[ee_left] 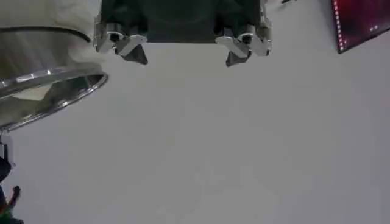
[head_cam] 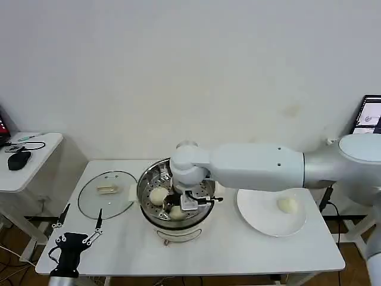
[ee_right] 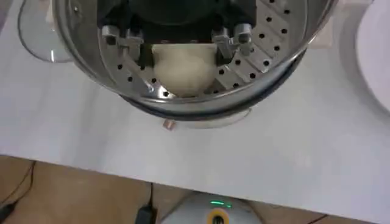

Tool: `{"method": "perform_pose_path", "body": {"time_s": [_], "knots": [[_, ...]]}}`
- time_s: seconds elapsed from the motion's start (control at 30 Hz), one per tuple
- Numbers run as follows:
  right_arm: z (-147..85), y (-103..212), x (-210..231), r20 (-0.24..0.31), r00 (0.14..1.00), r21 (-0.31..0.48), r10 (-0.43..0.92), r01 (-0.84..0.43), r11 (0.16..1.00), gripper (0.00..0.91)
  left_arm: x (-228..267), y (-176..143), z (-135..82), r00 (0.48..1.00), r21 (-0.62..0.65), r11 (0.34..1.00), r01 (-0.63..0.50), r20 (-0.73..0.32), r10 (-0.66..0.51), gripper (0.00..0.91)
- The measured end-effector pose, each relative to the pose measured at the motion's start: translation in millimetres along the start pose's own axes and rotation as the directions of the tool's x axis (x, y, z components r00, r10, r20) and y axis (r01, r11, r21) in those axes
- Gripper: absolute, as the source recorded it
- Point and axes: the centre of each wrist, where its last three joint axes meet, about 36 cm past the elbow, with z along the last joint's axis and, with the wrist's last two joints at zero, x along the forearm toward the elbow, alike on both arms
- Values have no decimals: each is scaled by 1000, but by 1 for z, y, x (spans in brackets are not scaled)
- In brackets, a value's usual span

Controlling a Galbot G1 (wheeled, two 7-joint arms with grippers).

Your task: Take steamed baozi put them in steamer then cover it.

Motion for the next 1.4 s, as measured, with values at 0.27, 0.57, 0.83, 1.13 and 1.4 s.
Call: {"method": "perform_pose_path", "body": {"time_s": [0.27, 0.57, 0.83, 1.13, 1.4], "knots": [[12, 1, 7, -14, 1000, -22, 14, -14, 1000, 907, 0, -1, 0, 1000, 0, 1000, -6, 0, 6, 907], [54, 17, 45, -59, 996, -167, 64, -73, 983, 907, -3, -3, 0, 1000, 0, 1000, -22, 10, 22, 907], [103, 70, 78, -38, 996, -485, 78, -87, 870, 907, -7, -1, 0, 999, -2, 999, -33, 20, 33, 907], [147, 188, 85, -13, 999, -825, 39, -33, 565, 907, -11, -2, 2, 999, 3, 999, -37, 32, 37, 907], [145, 301, 68, -4, 1000, -966, 0, -4, 260, 907, -12, -5, 3, 999, 16, 999, -32, 44, 31, 907]]}}
